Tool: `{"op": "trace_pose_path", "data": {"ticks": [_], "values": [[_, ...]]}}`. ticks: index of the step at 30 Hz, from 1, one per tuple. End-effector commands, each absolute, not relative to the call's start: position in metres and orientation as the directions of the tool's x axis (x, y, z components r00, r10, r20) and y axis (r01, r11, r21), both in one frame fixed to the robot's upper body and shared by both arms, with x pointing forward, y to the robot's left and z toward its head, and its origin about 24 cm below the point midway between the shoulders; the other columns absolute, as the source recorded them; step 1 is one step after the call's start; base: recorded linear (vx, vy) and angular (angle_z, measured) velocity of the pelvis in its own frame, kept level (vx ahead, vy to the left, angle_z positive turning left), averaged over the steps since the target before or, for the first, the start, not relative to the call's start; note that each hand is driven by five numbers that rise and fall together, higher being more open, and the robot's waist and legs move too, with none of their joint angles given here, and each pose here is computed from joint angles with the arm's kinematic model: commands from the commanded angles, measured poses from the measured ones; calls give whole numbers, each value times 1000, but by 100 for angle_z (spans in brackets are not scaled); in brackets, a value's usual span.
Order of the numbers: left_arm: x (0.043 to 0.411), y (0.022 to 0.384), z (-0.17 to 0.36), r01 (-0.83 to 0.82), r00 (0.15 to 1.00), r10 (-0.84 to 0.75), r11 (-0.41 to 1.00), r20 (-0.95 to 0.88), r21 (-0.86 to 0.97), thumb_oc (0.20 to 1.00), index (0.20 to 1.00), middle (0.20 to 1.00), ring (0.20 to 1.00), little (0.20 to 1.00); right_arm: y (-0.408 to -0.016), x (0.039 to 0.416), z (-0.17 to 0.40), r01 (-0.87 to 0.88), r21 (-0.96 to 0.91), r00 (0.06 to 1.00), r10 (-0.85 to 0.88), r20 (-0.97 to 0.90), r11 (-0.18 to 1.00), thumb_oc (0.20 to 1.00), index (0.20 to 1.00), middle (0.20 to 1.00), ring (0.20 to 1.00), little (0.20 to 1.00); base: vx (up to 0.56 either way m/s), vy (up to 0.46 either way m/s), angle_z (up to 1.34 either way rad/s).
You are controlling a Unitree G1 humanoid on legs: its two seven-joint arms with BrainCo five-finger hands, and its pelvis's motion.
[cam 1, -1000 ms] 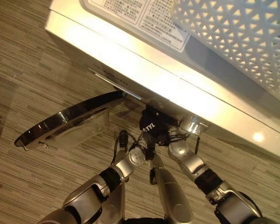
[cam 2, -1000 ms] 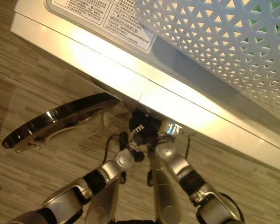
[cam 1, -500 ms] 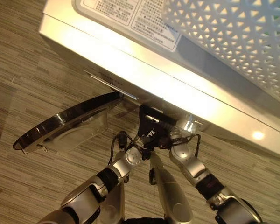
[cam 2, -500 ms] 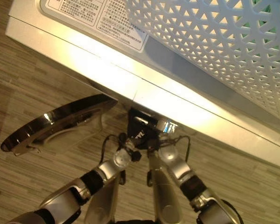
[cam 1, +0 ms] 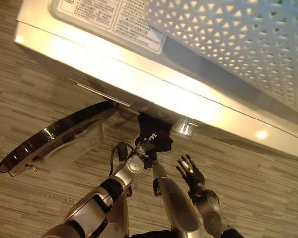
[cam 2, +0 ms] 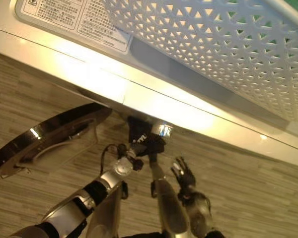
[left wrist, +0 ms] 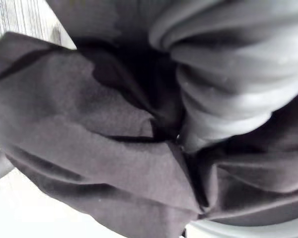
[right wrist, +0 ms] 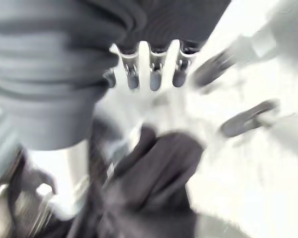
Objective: Grab the laundry basket,head to the washer,open it,put in the laundry and shut it.
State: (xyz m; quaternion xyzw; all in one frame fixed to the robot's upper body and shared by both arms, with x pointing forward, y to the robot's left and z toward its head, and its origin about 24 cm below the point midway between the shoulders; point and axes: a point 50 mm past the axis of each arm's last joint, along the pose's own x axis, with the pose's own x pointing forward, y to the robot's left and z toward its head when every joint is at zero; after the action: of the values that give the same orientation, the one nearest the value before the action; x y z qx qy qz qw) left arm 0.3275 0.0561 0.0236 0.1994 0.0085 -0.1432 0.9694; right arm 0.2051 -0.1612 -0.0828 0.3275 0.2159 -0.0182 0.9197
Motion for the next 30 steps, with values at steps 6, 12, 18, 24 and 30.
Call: {"op": "trace_pose_path", "data": {"ticks": [6, 12, 18, 24, 30], "values": [[333, 32, 45, 304, 946, -324, 906, 22, 293, 200, 200, 200, 200, 200, -220, 142, -137, 411, 220, 661, -122, -741, 885, 1000, 1000, 1000, 1000, 1000, 0, 0, 0], [337, 31, 50, 260, 962, -272, 942, 31, 213, 200, 200, 200, 200, 200, -219, 143, -139, 416, 137, 626, -175, -760, 899, 1000, 1000, 1000, 1000, 1000, -13, -6, -1], [380, 50, 98, 102, 989, -120, 977, 87, 186, 200, 200, 200, 200, 200, -198, 202, -108, 326, 246, 794, -122, -596, 913, 1000, 1000, 1000, 1000, 1000, -47, -23, -22], [416, 83, 202, -54, 953, 10, 989, 303, 136, 200, 200, 200, 200, 200, -186, 223, -84, 210, 294, 881, -50, -471, 933, 1000, 1000, 1000, 1000, 1000, -29, -34, -18], [419, 114, 282, -155, 867, 87, 983, 490, 100, 200, 200, 200, 200, 200, -189, 215, -86, 156, 273, 881, -9, -472, 949, 1000, 1000, 1000, 1000, 1000, 33, -2, -10]]}}
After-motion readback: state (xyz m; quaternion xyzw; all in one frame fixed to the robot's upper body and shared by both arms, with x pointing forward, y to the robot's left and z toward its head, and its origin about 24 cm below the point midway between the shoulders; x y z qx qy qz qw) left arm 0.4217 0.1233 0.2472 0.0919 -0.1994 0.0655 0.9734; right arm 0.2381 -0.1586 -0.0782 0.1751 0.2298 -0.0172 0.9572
